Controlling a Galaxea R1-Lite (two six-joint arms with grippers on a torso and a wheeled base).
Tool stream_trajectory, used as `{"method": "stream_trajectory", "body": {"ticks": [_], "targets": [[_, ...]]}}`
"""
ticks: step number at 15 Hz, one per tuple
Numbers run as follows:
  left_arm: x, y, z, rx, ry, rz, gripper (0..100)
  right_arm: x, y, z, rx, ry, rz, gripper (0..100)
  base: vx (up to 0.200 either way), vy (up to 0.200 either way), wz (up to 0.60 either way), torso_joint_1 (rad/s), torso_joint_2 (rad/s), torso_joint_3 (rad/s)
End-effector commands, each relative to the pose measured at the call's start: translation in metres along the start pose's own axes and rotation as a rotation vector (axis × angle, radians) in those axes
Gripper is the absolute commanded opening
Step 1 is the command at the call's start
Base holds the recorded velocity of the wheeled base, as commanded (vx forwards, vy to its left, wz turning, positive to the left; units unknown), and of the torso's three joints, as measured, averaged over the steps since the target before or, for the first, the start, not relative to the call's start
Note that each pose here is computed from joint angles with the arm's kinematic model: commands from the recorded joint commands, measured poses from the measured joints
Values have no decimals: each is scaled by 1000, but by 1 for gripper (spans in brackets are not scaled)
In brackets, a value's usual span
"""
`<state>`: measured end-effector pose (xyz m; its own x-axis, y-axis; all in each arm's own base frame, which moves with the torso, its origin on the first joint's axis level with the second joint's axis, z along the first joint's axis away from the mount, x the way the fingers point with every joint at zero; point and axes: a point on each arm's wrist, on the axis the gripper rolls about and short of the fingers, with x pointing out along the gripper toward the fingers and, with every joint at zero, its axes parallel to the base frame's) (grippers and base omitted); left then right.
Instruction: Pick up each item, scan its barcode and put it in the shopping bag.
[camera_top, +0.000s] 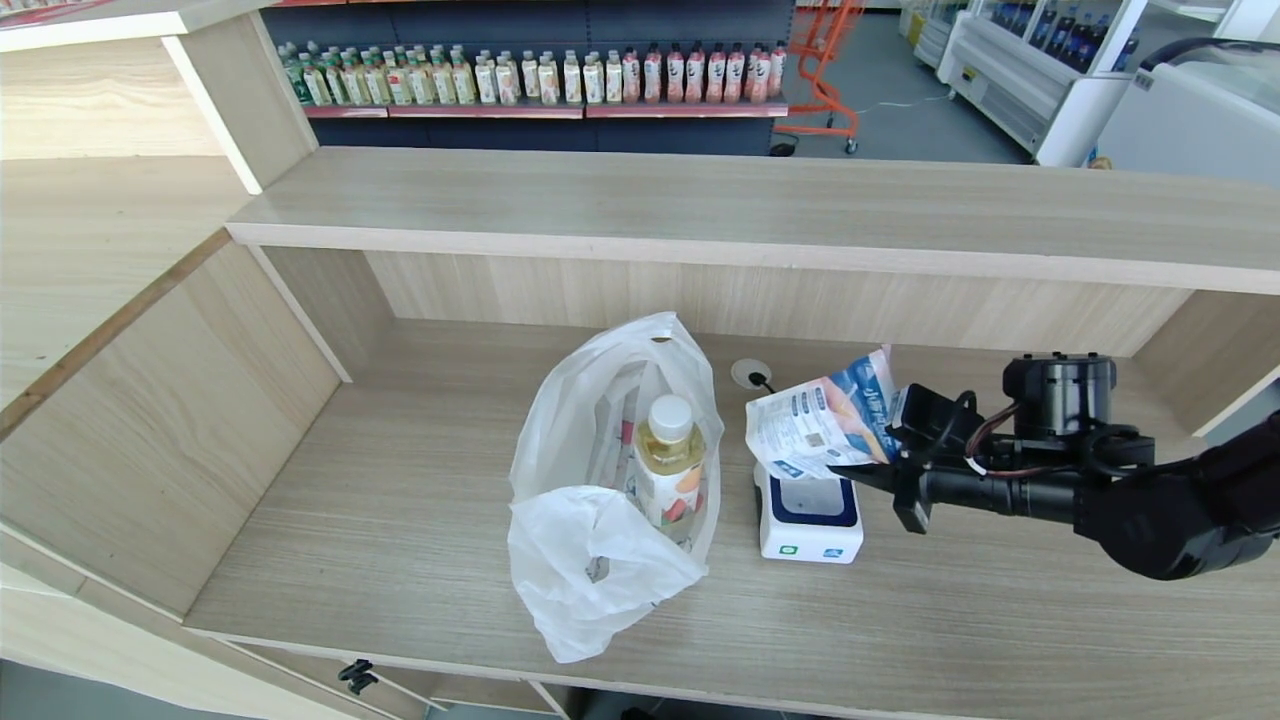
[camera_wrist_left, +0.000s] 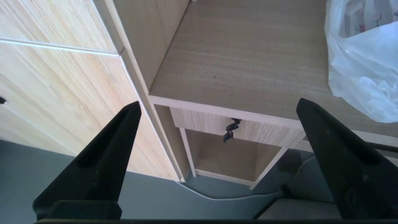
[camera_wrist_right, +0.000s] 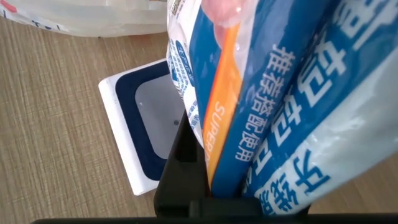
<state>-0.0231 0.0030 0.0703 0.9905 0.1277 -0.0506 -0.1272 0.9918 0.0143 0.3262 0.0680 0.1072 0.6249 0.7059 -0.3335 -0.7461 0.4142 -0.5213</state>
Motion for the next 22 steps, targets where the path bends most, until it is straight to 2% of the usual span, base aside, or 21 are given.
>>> {"method": "stream_trajectory", "body": {"ticks": [1, 3, 5, 7, 9, 10, 11, 15, 19, 22], "targets": [[0, 0, 0, 0, 0, 1, 100, -6, -2, 7, 5, -16, -13, 0, 0, 0, 0, 0, 0, 0], [0, 0, 0, 0, 0, 1, 100, -14, -3, 25, 82, -51, -26, 0, 0, 0, 0, 0, 0, 0], [0, 0, 0, 0, 0, 1, 100, -22, -1, 62, 271, -129, -40, 0, 0, 0, 0, 0, 0, 0], [0, 0, 0, 0, 0, 1, 100, -16, -2, 81, 413, -154, -66, 0, 0, 0, 0, 0, 0, 0], [0, 0, 0, 0, 0, 1, 100, 12, -2, 79, 579, -119, -89, 0, 0, 0, 0, 0, 0, 0], [0, 0, 0, 0, 0, 1, 100, 13, -2, 78, 583, -118, -90, 0, 0, 0, 0, 0, 0, 0], [0, 0, 0, 0, 0, 1, 100, 35, 4, 69, 645, -86, -63, 0, 0, 0, 0, 0, 0, 0], [0, 0, 0, 0, 0, 1, 100, 68, 18, 57, 669, -52, -2, 0, 0, 0, 0, 0, 0, 0], [0, 0, 0, 0, 0, 1, 100, 94, 16, 54, 650, -63, 15, 0, 0, 0, 0, 0, 0, 0], [0, 0, 0, 0, 0, 1, 100, 110, 17, 43, 570, -47, 21, 0, 0, 0, 0, 0, 0, 0]]}}
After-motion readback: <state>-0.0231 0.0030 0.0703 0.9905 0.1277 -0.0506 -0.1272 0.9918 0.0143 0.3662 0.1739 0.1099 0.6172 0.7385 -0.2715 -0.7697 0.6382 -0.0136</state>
